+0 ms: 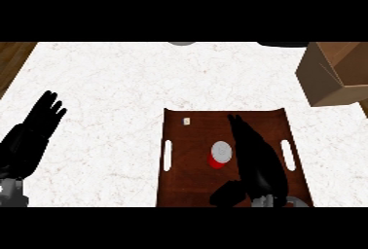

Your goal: Pick the can from the tray and place it in the cardboard box

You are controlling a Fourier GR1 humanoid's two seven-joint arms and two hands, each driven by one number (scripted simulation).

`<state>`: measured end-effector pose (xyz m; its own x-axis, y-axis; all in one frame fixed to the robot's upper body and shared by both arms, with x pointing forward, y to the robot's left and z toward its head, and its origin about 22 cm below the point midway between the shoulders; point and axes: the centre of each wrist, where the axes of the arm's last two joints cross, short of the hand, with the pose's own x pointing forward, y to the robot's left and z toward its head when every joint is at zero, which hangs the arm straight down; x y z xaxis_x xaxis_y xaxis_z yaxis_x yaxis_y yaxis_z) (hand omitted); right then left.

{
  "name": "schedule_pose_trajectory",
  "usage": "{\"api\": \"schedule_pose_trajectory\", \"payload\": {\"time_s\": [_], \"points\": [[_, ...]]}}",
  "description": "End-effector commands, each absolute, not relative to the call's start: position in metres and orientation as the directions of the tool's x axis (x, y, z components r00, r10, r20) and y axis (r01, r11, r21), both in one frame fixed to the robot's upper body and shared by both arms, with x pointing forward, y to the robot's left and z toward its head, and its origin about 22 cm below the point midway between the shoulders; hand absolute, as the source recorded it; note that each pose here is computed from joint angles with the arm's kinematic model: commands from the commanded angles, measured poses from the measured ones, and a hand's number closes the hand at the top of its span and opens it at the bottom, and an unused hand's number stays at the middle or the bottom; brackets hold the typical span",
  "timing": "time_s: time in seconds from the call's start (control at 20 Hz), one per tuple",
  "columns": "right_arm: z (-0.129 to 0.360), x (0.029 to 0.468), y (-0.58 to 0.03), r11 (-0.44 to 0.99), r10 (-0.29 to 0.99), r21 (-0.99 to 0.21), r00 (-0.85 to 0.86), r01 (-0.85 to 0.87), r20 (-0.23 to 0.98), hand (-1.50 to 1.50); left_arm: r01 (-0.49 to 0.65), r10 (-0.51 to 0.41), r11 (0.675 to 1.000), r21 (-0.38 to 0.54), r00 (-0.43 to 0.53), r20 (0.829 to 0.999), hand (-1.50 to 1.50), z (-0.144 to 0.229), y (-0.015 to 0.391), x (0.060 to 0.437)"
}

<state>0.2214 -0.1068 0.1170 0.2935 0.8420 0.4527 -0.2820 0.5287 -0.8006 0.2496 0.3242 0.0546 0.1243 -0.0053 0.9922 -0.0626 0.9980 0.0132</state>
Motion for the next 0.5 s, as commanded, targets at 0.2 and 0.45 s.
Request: {"api": "schedule_pose_trajectory", "payload": {"time_s": [0.2,0.45], "points": [[0.111,0.234,-0.094,0.467,0.863,-0.817,0.376,-0.337,0.338,-1.50,-0.056,0.005,0.998,0.002,0.133,0.991,0.00,0.050,0.321,0.246],[0.122,0.231,-0.081,0.472,0.861,-0.829,0.358,-0.301,0.360,-1.50,-0.067,0.013,0.998,-0.005,0.121,0.993,0.00,0.066,0.318,0.245]]}}
